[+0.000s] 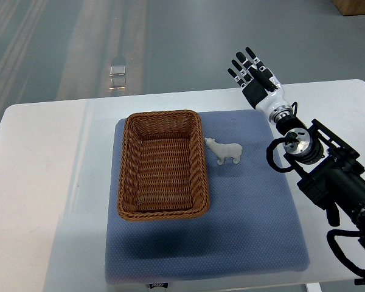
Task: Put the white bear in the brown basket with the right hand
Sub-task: 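Swing the right hand over the mat above the white bear figurine, then lower the right hand onto the white bear and close fingers around it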
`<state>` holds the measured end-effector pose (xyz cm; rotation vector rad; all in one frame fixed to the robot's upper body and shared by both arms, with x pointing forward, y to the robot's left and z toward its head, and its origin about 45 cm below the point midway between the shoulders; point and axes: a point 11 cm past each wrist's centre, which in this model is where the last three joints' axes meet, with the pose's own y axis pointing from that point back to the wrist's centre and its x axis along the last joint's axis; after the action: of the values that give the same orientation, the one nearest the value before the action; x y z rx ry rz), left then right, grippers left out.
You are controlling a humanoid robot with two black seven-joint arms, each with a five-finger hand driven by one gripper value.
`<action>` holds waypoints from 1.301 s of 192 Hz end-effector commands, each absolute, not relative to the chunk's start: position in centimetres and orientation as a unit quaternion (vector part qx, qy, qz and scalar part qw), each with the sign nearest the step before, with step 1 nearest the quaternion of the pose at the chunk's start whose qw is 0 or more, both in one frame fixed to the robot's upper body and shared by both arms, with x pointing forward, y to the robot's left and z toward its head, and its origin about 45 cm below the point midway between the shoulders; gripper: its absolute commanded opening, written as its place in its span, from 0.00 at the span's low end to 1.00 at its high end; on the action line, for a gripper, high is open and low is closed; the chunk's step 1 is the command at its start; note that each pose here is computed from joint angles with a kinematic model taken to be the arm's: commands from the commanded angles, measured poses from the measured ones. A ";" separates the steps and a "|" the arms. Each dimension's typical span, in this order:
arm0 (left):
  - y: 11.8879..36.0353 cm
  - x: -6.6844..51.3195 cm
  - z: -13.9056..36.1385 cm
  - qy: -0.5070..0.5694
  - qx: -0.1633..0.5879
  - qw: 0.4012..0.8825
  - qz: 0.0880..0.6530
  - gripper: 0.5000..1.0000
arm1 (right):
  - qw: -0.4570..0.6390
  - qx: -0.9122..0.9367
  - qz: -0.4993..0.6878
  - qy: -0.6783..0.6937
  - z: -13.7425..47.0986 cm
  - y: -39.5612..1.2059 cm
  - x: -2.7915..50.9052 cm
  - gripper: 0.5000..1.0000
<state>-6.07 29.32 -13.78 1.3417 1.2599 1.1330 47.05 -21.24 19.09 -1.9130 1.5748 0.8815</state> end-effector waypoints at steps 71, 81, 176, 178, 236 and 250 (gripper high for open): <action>29.4 -6.0 -13.8 0.515 0.547 0.470 0.464 1.00 | 0.247 -0.711 0.322 0.574 19.1 -20.8 47.0 0.85; 29.3 -6.0 -13.8 0.515 0.547 0.470 0.464 1.00 | 0.236 -0.721 0.317 0.570 19.1 -20.3 46.9 0.86; 28.3 -6.1 -13.8 0.533 0.529 0.488 0.445 1.00 | -0.209 -0.873 -0.057 0.436 22.6 -20.2 46.9 0.86; 28.4 -6.1 -13.8 0.533 0.529 0.488 0.446 1.00 | -0.220 -0.873 -0.068 0.430 22.8 -20.3 46.9 0.86; 28.3 -6.0 -13.8 0.533 0.528 0.489 0.445 1.00 | -0.496 -0.787 -0.261 0.260 31.9 -20.9 47.9 0.86; 28.3 -6.0 -13.8 0.532 0.529 0.489 0.445 1.00 | -0.519 -0.772 -0.270 0.248 33.7 -20.7 47.9 0.85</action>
<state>-6.04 28.34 -13.77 1.2856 1.2950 1.0822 47.76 -20.67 31.15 -3.7646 1.2493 -1.1831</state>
